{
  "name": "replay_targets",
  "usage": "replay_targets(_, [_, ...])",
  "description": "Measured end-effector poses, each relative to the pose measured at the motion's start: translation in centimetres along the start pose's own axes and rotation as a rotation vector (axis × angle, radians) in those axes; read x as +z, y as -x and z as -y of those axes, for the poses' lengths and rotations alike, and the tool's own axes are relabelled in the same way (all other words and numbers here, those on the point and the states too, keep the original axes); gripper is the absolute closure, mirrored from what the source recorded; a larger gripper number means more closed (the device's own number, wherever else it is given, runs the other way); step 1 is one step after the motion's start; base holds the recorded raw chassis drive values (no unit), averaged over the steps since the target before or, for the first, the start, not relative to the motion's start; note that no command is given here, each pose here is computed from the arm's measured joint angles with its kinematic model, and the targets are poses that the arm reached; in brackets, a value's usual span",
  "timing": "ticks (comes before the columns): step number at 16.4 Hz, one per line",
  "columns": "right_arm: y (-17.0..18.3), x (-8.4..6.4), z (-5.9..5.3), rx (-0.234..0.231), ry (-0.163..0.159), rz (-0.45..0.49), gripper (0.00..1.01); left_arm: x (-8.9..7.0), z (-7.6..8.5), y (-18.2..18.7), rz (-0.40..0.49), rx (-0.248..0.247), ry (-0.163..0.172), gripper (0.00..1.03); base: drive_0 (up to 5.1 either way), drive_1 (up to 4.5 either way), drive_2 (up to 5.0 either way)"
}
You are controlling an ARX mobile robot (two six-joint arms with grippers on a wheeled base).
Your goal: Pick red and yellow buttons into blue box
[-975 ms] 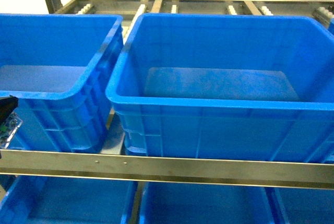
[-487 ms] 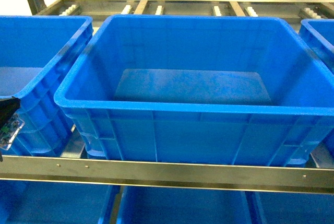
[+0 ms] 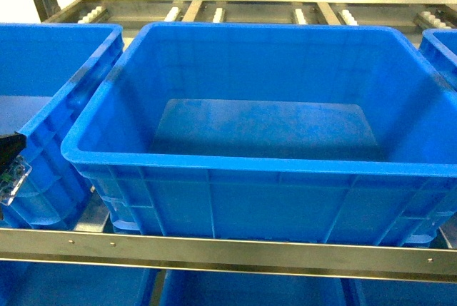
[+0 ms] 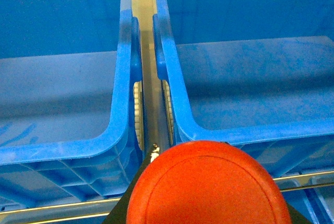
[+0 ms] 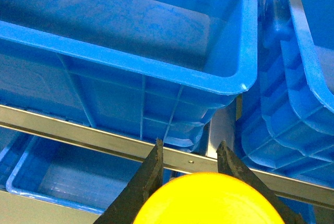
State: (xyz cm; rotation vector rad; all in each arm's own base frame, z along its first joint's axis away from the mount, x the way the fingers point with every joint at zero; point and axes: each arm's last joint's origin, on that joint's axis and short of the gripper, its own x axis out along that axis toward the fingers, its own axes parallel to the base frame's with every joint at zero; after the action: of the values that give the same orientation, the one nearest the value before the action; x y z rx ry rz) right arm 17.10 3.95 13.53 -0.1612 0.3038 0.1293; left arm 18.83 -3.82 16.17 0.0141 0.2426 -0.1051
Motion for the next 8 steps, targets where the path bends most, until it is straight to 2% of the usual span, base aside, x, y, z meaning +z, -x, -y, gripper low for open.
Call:
replay_targets(1, [0.0,0.0,0.0,0.0,0.0,0.0,0.73,0.0,0.0,0.0,0.0,0.0,0.0,0.79,0.0,0.0,0.0])
replay_targets(3, [-0.5,0.5,-0.1,0.034,0.005,-0.003,0.73,0.0,0.0,0.0,0.0,0.0,0.0,0.79,0.0,0.0,0.0])
replay_targets(5, [-2.0,4.2,0.0,0.064,0.004,0.045,0.73,0.0,0.0,0.0,0.0,0.0,0.0,0.79,0.0,0.0,0.0])
replay_targets(6, [-2.7,6.7,0.1,0.067,-0.002,0.105,0.73,0.0,0.0,0.0,0.0,0.0,0.0,0.79,0.0,0.0,0.0])
replay_targets(8, [-4.0,9.6,0.2,0.073,0.0,0.156,0.73,0.0,0.0,0.0,0.0,0.0,0.0,0.79,0.0,0.0,0.0])
